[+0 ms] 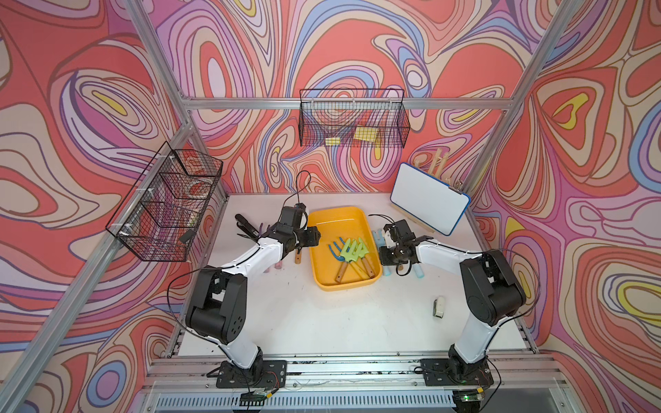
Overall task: Take the hand rake out of the storage box
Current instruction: Place the rake at the center of the board.
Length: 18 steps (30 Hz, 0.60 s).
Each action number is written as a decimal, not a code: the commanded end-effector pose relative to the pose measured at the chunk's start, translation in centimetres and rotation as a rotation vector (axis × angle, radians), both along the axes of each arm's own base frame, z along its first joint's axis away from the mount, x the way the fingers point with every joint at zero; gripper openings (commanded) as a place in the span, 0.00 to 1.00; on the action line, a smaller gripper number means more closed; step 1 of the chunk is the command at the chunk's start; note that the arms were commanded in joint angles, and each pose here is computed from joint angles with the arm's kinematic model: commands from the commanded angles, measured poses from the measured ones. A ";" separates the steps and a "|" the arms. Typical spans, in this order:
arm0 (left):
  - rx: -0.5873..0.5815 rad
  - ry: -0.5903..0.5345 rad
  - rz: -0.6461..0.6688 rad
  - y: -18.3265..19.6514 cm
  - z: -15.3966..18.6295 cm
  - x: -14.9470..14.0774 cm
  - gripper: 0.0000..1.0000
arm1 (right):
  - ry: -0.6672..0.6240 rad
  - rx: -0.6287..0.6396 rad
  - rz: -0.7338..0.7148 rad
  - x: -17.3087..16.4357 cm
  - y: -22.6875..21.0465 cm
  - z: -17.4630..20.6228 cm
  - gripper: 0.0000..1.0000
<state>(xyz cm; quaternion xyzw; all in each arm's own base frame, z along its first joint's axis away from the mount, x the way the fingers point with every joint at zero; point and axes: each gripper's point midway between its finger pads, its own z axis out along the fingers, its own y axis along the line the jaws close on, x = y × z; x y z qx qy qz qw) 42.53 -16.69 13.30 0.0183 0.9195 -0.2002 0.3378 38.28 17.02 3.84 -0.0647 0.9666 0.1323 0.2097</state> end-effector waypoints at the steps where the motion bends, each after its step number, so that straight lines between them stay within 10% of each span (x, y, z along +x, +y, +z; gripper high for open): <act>1: 0.016 0.027 -0.021 -0.1 -0.9 -0.6 0.52 | 0.030 0.009 -0.001 -0.3 0.1 -0.9 0.22; 18: 0.064 0.034 -0.004 0.8 -1.1 -0.8 0.52 | 0.023 0.052 0.013 -0.9 0.6 0.4 0.50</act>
